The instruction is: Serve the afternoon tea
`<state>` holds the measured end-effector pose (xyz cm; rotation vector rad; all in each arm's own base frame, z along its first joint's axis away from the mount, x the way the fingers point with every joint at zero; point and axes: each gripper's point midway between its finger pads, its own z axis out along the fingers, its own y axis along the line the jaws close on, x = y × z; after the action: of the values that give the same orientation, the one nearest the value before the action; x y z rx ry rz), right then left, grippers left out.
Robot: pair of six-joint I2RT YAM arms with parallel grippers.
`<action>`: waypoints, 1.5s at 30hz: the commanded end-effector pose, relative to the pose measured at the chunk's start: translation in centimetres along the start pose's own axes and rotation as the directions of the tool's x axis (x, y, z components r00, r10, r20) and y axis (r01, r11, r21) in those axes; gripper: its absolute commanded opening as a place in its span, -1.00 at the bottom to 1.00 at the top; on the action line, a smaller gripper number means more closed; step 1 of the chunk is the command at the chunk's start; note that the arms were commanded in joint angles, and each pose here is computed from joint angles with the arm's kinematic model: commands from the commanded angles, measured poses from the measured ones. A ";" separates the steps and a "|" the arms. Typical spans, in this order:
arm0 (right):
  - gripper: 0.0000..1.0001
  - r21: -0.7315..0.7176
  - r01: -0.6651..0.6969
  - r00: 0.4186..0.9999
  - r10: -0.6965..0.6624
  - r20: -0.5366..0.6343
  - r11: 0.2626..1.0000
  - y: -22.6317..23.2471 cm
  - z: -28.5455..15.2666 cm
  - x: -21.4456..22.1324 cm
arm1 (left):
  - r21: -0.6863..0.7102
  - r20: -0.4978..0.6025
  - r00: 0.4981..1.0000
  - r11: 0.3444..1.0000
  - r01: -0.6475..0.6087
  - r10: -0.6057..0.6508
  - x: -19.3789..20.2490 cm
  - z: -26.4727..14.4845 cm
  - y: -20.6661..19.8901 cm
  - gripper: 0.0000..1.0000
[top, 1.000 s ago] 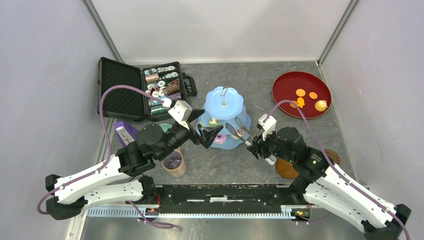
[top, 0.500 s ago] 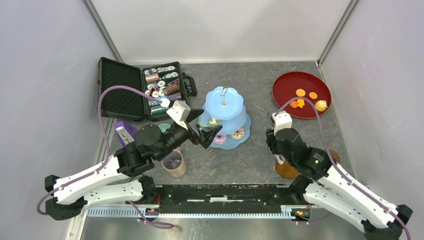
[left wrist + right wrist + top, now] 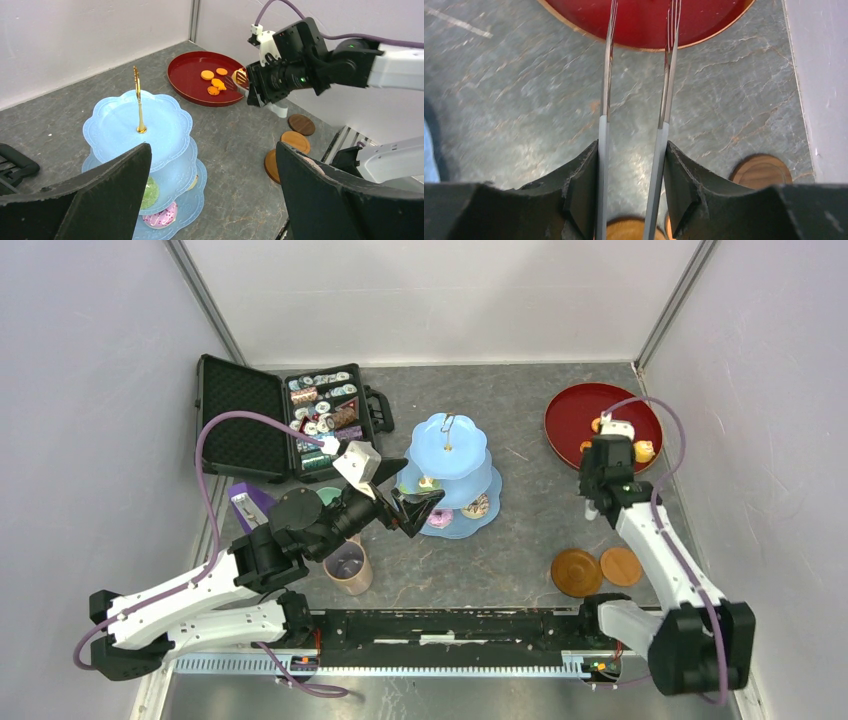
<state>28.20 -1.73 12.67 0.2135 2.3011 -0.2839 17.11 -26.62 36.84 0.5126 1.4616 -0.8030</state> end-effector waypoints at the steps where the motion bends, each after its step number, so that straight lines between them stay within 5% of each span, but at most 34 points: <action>1: 0.01 -0.048 -0.115 0.988 0.119 0.096 0.992 -2.0 2.4 -5.2 | 0.008 0.058 0.998 1.000 -0.014 0.013 -1.8 -0.1 -0.2 1.00; 14: 0.05 -0.064 -0.362 0.930 0.365 0.052 0.930 -7.4 6.2 -5.2 | 0.004 0.048 0.999 1.000 -0.022 0.021 -1.4 0.1 -0.2 1.00; 45: 0.15 -0.020 -0.459 0.888 0.458 -0.036 0.888 -10.6 7.7 -6.1 | 0.011 0.049 0.999 1.000 -0.017 0.016 -1.4 0.0 -0.3 1.00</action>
<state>33.53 -13.37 11.71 0.7391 2.2632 -0.0018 17.13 -26.72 36.75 0.5152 1.4638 -0.8023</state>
